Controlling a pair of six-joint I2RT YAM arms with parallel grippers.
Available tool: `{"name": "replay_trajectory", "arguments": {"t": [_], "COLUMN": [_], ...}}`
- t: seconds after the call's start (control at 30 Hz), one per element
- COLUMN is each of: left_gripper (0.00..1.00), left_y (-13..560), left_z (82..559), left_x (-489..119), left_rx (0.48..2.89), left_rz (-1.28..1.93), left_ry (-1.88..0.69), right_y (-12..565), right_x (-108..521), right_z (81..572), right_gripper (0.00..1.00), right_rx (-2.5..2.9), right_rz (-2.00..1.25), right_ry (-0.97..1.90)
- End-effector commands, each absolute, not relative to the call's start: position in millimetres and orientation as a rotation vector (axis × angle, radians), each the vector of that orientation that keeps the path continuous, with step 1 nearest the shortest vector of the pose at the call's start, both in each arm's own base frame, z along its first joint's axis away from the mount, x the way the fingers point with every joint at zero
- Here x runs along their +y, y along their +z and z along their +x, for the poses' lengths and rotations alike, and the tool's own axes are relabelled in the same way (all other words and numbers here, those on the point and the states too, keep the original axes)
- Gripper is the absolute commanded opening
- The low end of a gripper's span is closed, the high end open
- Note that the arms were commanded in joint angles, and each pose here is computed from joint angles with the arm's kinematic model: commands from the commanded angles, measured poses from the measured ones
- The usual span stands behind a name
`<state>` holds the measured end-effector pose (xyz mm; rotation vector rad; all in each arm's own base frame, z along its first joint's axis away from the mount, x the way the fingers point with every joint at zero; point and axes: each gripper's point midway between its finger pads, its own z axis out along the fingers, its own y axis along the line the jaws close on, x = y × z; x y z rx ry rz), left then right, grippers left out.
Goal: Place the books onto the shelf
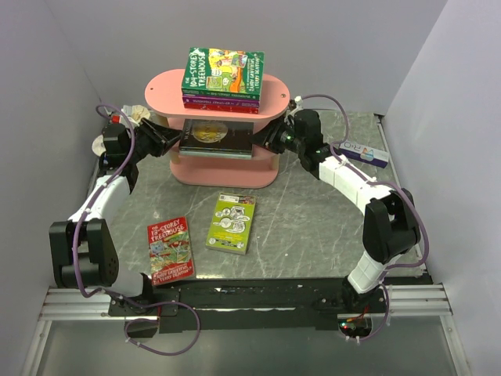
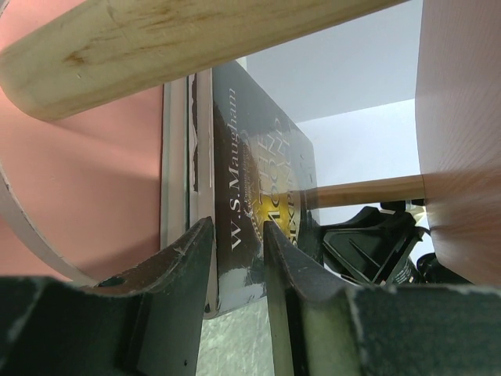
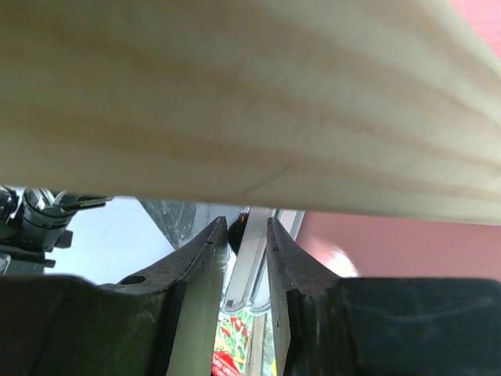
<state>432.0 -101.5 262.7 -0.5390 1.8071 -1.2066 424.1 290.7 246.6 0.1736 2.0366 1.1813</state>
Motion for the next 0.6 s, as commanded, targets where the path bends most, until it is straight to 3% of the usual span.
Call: {"name": "replay_trajectory", "arguments": {"t": [0.0,0.57], "left_gripper": [0.38,0.38], "left_y": [288.9,301.7], "left_z": [422.3,420.3], "left_x": [-112.4,-75.8], "left_rx": [1.765,1.728], "left_rz": [-0.423,-0.506], "left_ry": [-1.246,-1.166], "right_y": [274.9,289.6], "right_x": [300.3,264.8], "right_z": [423.3,408.6], "right_gripper": [0.36,0.39], "right_rx": [1.966,1.944], "right_rz": [0.114,0.144], "right_ry": [1.207,1.13]}}
